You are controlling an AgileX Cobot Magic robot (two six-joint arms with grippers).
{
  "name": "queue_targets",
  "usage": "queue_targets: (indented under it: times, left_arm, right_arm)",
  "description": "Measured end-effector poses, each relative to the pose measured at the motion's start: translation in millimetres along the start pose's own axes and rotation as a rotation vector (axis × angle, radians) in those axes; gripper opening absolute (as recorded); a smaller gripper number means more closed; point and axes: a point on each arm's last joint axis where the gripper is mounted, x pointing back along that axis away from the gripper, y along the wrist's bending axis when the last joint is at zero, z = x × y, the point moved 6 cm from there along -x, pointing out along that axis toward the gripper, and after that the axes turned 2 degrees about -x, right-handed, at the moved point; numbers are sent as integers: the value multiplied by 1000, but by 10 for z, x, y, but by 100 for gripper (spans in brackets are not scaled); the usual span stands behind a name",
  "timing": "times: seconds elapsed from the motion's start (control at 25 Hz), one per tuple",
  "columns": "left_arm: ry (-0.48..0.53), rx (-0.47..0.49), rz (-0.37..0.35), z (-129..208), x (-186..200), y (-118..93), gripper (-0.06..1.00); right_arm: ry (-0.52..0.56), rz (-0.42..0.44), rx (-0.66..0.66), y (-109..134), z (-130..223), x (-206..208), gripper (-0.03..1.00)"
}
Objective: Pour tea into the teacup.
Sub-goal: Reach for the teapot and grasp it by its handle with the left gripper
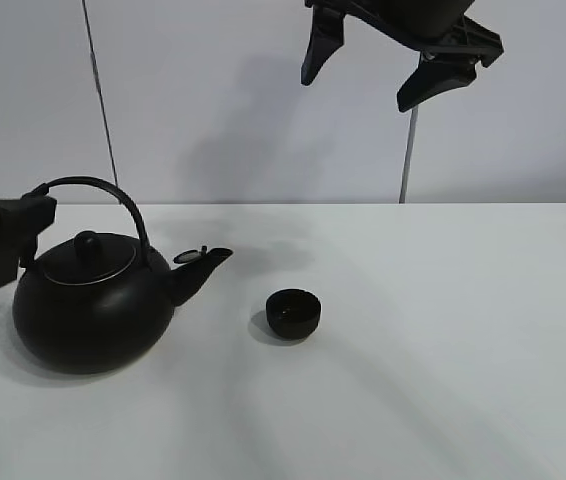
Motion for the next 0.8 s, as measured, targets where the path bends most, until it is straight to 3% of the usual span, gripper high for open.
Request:
queue_targets:
  times: [0.2, 0.8]
  left_arm:
    - [69, 9, 23, 202, -53, -62, 57]
    - [60, 40, -36, 231, -436, 32, 57]
  right_arm:
    - [-30, -5, -1, 8, -45, 1, 68]
    - [-80, -15, -3, 22, -120, 2, 68]
